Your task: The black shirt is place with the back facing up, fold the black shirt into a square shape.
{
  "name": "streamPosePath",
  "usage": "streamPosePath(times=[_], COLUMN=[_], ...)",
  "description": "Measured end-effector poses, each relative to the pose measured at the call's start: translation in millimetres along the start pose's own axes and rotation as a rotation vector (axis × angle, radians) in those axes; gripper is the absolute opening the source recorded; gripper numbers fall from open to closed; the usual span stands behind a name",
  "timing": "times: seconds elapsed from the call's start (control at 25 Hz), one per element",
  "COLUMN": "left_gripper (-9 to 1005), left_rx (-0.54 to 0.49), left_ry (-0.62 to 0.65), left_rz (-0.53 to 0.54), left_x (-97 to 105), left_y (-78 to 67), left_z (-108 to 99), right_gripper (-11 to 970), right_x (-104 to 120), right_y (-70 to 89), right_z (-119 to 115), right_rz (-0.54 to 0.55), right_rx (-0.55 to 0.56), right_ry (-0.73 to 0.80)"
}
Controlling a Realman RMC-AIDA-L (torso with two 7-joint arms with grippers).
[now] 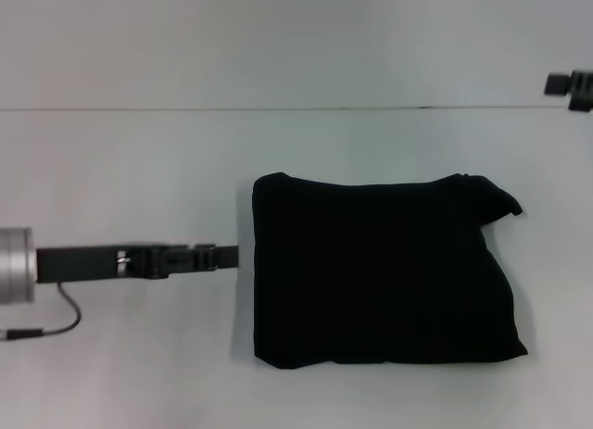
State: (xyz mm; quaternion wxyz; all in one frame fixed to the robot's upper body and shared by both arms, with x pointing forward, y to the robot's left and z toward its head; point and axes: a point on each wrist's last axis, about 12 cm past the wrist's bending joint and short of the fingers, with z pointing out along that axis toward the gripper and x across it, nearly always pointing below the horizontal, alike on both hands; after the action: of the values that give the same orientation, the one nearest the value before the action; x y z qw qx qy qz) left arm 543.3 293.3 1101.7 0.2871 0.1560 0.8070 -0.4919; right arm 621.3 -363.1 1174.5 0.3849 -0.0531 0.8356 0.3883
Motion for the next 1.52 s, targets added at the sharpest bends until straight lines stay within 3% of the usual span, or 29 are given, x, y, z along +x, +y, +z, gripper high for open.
streamPosePath(times=[0.28,0.32,0.6,0.76,1.04,1.52], left_gripper=[732,753,895,937,937,936], left_rx=[0.049,0.048,0.012,0.026,-0.008,0.010], left_ry=[0.028,0.030,0.028,0.105,0.110,0.039], left_rz=[0.376,0.408,0.483,0.509,0.451,0.537], left_x=[-21.5,-23.1,-31.5,-34.0,-41.0,-19.3], left_y=[-9.8,-10.3,-12.1,-17.4,-16.1,-15.5], left_z=[25.8,28.9,56.2,68.5,70.8,88.4], right_gripper=[862,847,784,784,785,786], right_x=[66.4,76.4,133.1,143.7,143.0,147.7], right_y=[-8.6,-9.2,-3.2,-1.3,0.3,5.5], right_z=[0.2,0.0,14.4,20.2,22.9,28.3], right_rz=[-0.295,-0.316,-0.382,-0.375,-0.374,-0.360], right_rx=[-0.020,-0.022,-0.066,-0.084,-0.098,-0.143], right_ry=[-0.029,-0.033,-0.001,0.046,0.051,0.037])
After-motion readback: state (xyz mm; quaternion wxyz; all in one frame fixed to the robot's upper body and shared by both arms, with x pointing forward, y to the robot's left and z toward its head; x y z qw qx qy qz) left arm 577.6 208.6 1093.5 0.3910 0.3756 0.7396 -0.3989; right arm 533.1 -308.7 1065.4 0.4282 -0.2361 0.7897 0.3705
